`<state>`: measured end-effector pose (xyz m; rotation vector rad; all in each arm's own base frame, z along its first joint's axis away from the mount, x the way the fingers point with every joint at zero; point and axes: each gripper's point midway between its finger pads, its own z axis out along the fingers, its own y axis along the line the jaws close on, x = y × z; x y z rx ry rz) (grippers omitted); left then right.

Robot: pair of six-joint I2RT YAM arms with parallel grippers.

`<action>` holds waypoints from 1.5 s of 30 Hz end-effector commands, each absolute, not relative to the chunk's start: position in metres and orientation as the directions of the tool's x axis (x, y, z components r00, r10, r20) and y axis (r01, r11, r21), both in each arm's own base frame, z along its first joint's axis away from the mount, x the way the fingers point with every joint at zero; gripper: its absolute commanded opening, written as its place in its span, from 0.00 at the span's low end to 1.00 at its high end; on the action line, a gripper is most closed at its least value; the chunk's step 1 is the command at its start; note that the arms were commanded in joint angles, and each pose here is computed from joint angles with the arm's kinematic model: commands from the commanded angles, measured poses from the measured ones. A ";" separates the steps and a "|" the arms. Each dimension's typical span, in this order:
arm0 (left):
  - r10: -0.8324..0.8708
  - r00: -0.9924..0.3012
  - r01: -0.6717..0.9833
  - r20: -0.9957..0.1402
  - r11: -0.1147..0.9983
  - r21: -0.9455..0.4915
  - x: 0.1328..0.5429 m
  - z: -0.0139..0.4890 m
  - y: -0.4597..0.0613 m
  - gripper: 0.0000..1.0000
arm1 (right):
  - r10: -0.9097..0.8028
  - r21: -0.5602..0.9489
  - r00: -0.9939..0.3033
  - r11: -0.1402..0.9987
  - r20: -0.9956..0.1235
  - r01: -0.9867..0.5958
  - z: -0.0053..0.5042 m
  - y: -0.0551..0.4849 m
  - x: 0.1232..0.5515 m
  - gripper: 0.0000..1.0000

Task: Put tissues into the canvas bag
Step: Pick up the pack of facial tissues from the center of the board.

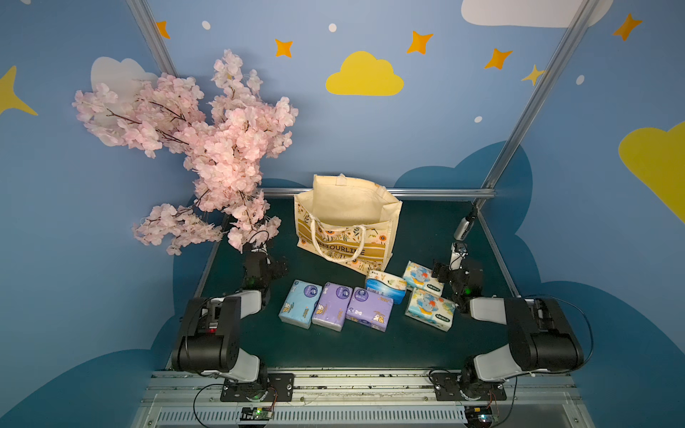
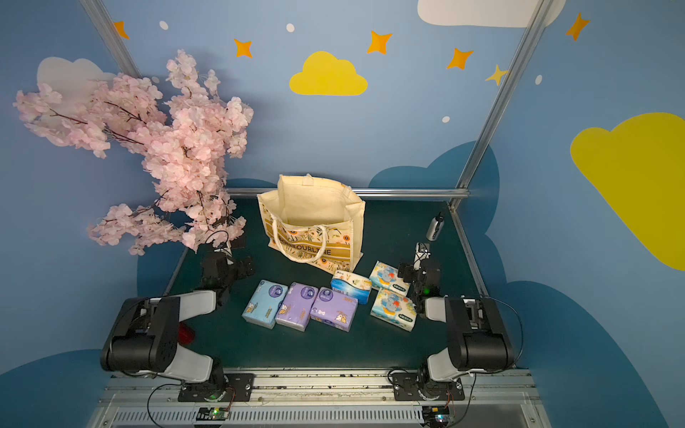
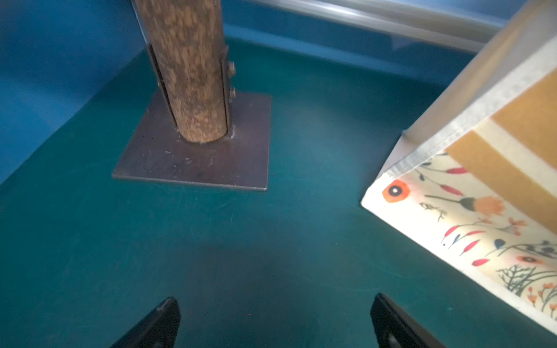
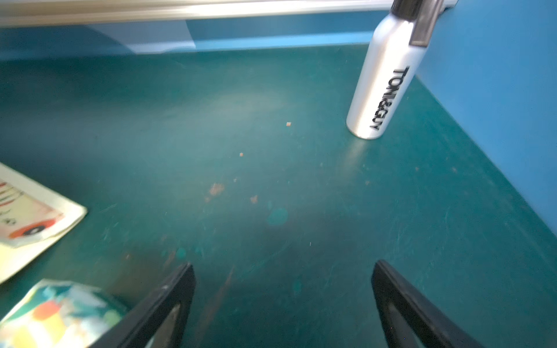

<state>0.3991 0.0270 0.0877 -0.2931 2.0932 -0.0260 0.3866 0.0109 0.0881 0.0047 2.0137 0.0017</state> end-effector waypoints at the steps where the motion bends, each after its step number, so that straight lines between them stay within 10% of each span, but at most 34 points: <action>1: -0.233 -0.577 -0.187 -0.783 0.971 -0.151 0.393 0.110 0.020 0.99 | 0.036 0.041 -0.457 0.999 -0.889 -0.001 0.120 0.012 0.383 0.92; 8: -0.333 -0.496 -0.218 -0.802 0.942 -0.256 0.351 0.149 0.009 0.99 | -0.045 0.102 -0.470 0.954 -0.881 -0.283 0.186 0.059 0.339 0.92; 22: -0.430 -0.492 -0.244 -0.757 0.903 -0.354 0.284 0.168 -0.024 1.00 | -0.692 -0.106 -0.337 0.513 -0.639 -0.852 0.197 0.192 0.257 0.90; 45: -0.219 -0.611 -0.023 -0.761 0.966 -0.259 0.273 0.165 -0.113 1.00 | -0.916 -0.331 -0.172 0.299 -0.362 -0.895 0.125 0.228 0.273 0.79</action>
